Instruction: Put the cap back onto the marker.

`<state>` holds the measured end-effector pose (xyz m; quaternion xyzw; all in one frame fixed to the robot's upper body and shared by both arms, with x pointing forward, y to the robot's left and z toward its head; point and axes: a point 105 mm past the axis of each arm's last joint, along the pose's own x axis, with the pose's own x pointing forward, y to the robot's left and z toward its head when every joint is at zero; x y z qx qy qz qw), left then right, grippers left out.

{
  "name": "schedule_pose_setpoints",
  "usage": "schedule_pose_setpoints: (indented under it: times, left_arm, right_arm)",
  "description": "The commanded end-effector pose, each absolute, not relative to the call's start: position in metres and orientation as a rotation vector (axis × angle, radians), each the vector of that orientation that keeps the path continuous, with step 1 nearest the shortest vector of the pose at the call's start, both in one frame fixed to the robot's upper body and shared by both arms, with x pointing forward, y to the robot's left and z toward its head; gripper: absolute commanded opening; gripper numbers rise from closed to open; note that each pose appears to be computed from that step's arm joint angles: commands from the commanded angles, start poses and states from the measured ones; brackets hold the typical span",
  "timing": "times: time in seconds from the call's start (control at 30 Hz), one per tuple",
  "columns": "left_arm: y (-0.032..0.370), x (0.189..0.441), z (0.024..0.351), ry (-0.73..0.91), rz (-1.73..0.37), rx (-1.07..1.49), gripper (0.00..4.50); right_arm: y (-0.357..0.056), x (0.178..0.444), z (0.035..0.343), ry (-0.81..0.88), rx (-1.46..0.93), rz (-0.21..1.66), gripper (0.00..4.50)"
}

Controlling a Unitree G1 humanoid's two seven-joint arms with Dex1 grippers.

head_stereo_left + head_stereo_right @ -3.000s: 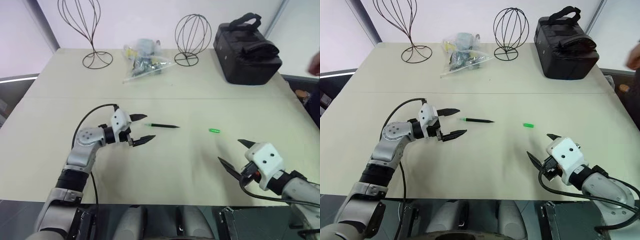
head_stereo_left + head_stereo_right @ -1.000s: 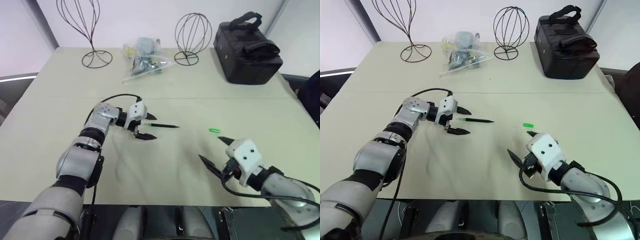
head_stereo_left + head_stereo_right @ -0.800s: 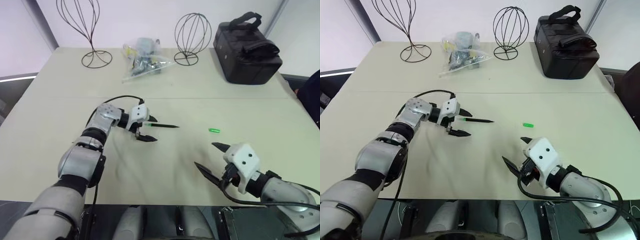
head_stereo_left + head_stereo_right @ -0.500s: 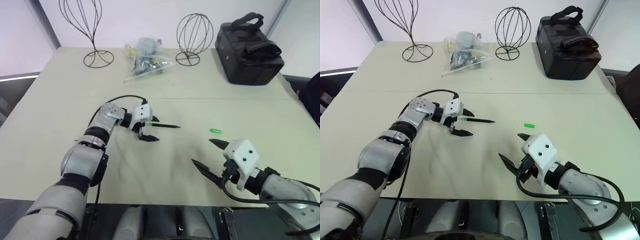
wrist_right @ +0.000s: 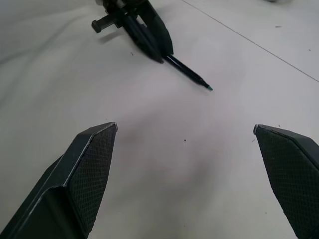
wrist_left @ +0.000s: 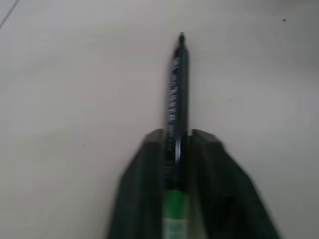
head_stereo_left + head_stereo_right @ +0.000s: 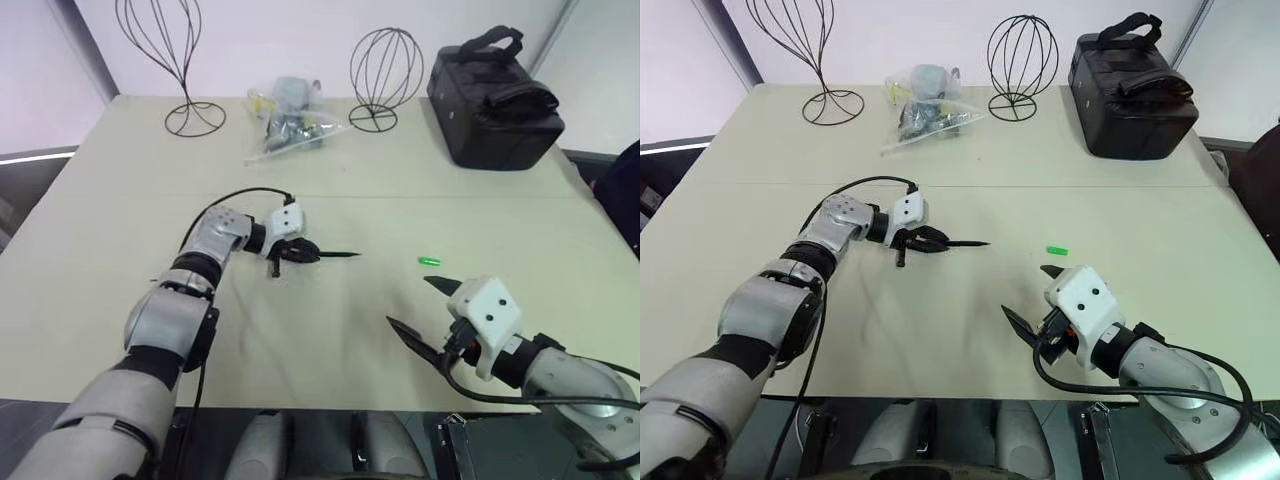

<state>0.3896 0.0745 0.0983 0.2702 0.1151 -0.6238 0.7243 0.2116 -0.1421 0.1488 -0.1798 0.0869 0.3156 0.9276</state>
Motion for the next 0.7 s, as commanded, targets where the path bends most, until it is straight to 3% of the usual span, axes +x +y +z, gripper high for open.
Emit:
schedule_pose_setpoints:
  times: [0.03, 0.3, 0.7]
  left_arm:
    - [0.079, 0.388, 0.091, 0.297, -1.377, 0.603, 0.07]
    - [0.080, 0.386, 0.090, 0.291, -1.391, 0.632, 0.07]
    - [0.078, 0.381, 0.101, 0.045, -1.423, 0.863, 0.07]
  right_arm:
    - [-0.136, 0.208, 0.159, 0.127, -0.389, 0.662, 4.50]
    - [-0.140, 0.209, 0.160, 0.132, -0.407, 0.649, 4.50]
    - [-0.162, 0.219, 0.159, 0.161, -0.510, 0.640, 4.50]
